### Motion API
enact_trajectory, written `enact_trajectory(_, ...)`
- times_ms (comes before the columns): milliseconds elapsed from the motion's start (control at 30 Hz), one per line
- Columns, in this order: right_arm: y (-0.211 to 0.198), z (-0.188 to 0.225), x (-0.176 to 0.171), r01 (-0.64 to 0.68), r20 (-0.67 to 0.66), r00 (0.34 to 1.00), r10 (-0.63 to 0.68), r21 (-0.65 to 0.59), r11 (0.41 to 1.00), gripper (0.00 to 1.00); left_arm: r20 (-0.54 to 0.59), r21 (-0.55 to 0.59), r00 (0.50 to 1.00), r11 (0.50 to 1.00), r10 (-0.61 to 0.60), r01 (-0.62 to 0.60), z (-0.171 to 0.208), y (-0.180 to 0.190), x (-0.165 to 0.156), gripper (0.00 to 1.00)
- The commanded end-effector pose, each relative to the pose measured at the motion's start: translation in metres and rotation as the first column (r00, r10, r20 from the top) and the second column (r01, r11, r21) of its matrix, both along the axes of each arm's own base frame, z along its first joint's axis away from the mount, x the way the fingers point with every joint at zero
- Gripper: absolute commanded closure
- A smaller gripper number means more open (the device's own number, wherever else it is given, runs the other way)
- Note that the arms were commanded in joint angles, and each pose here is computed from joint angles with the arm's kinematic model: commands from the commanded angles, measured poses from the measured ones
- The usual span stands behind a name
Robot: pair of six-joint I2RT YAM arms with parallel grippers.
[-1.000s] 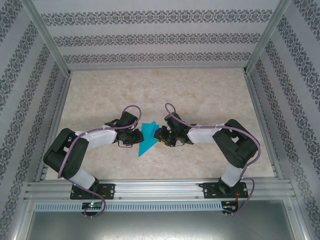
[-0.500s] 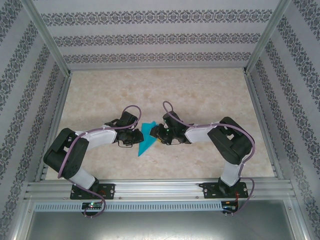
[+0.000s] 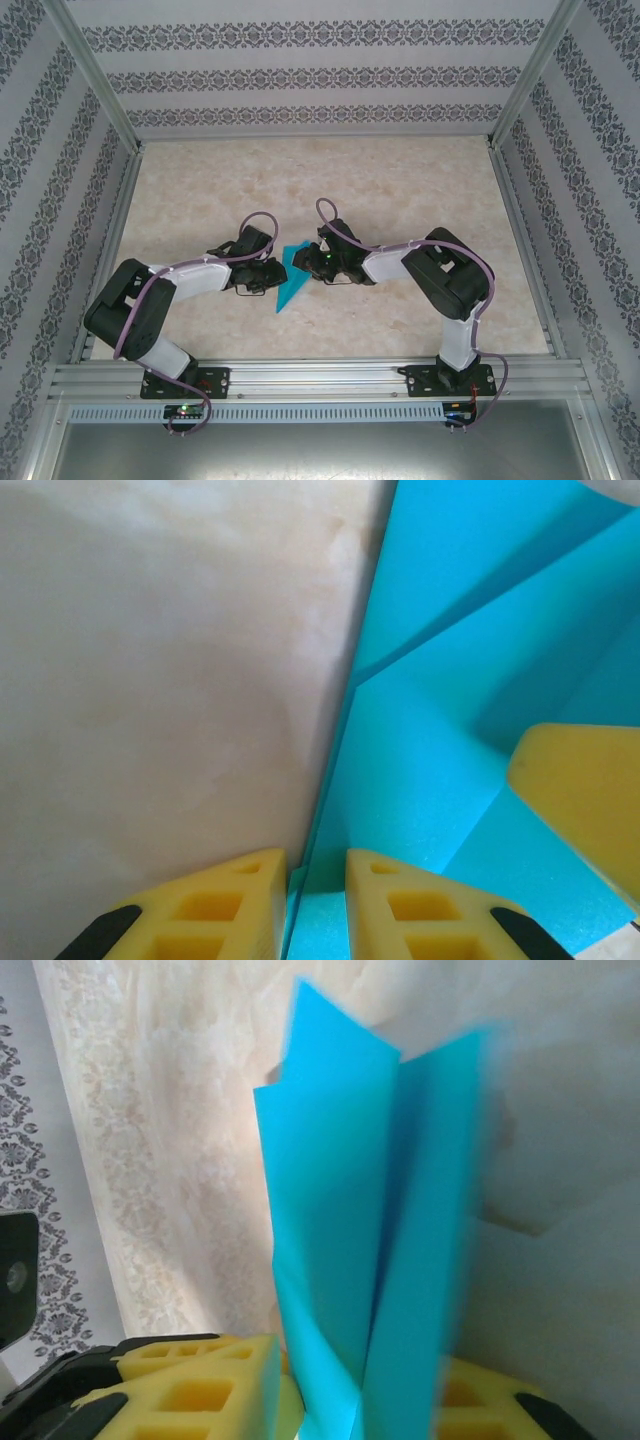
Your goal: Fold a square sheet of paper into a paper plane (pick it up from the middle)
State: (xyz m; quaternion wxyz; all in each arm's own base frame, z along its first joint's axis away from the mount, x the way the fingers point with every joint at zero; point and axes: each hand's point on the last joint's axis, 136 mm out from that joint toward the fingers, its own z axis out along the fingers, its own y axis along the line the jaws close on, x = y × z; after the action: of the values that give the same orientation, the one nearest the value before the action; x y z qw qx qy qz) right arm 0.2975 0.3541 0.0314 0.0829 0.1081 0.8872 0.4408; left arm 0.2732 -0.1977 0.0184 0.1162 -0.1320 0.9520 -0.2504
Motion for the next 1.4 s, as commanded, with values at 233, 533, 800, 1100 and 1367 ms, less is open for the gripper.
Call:
enact_trajectory(233, 0.008, 0.021, 0.005, -0.113, 0.119, 0.986, 0.120, -0.068, 0.991, 0.99, 0.091, -0.135, 0.996, 0.991, 0.002, 0.010, 0.028, -0.017, 0.000, 0.74)
enact_trajectory(533, -0.094, 0.095, 0.014, -0.044, 0.249, 0.932, 0.264, -0.644, 0.764, 1.00, 0.304, -0.004, 0.944, 0.991, 0.126, -0.131, 0.077, 0.038, -0.004, 0.71)
enact_trajectory(800, -0.184, 0.139, 0.023, 0.089, 0.159, 0.929, 0.333, -0.972, 0.215, 1.00, 0.415, 0.068, 0.875, 0.951, 0.248, -0.302, 0.096, 0.088, -0.016, 0.67)
enact_trajectory(1100, -0.125, 0.069, 0.027, -0.011, -0.022, 0.918, 0.396, -1.000, -0.029, 0.98, 0.473, 0.055, 0.824, 0.923, 0.312, -0.381, 0.110, 0.110, -0.026, 0.64)
enact_trajectory(1367, -0.037, 0.022, 0.003, -0.174, -0.055, 0.898, 0.437, -0.955, 0.238, 0.70, 0.469, 0.051, 0.831, 0.930, 0.299, -0.363, 0.109, 0.108, -0.028, 0.63)
